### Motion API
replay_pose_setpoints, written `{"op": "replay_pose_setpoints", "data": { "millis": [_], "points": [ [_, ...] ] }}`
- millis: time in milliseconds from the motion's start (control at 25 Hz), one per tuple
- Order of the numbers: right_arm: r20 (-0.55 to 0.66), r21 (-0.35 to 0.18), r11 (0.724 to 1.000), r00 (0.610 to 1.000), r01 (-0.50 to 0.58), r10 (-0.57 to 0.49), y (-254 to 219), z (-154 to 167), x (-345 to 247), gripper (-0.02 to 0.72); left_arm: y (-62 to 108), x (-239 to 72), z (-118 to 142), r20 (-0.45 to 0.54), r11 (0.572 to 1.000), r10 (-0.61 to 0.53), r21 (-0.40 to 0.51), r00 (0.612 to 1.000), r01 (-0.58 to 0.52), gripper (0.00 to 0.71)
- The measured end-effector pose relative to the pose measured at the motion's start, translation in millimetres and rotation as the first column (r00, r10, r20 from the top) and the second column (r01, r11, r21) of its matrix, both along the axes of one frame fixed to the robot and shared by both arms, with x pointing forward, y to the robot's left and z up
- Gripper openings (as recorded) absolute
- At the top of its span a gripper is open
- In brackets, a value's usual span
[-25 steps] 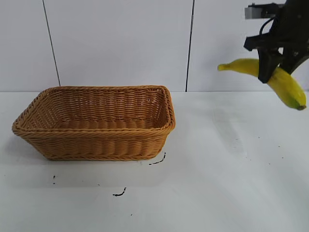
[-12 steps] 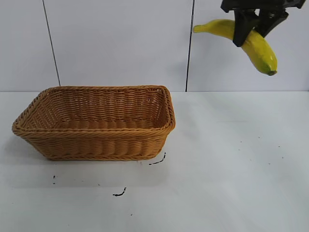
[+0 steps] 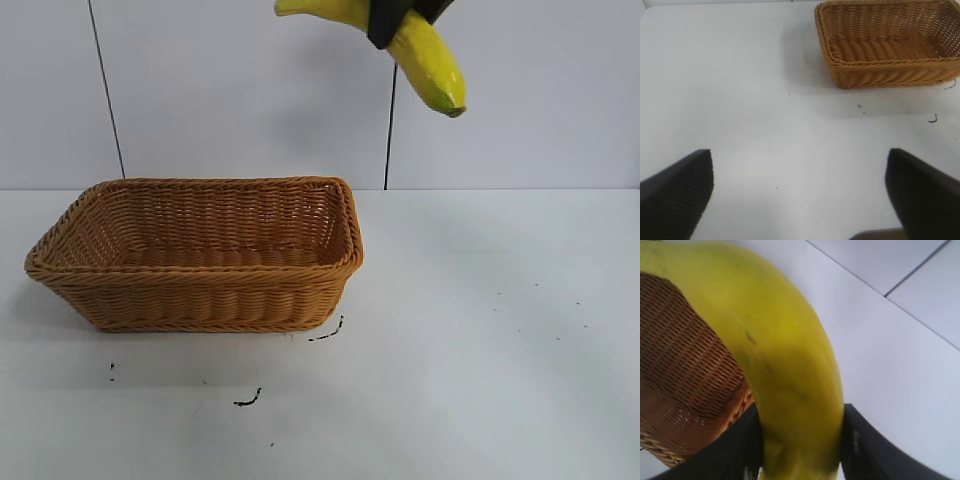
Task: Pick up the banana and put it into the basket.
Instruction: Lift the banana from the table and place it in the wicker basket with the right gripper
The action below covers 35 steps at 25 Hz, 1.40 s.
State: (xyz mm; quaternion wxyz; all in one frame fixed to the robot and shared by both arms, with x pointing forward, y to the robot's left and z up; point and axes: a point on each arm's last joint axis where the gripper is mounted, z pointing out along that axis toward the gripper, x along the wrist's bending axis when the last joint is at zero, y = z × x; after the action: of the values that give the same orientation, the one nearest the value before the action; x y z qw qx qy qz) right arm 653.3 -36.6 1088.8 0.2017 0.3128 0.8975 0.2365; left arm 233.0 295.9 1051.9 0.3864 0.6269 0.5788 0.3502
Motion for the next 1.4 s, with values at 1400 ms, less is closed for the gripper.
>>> {"op": "replay_pose_setpoints", "data": {
  "millis": [1400],
  "points": [
    [0.029, -0.208, 0.949, 0.968, -0.239, 0.251, 71.5, -130.7, 9.2, 0.298, 0.0, 0.0, 0.0, 0.0, 1.0, 0.0, 0.0, 1.0, 0.0, 0.693]
  ]
}}
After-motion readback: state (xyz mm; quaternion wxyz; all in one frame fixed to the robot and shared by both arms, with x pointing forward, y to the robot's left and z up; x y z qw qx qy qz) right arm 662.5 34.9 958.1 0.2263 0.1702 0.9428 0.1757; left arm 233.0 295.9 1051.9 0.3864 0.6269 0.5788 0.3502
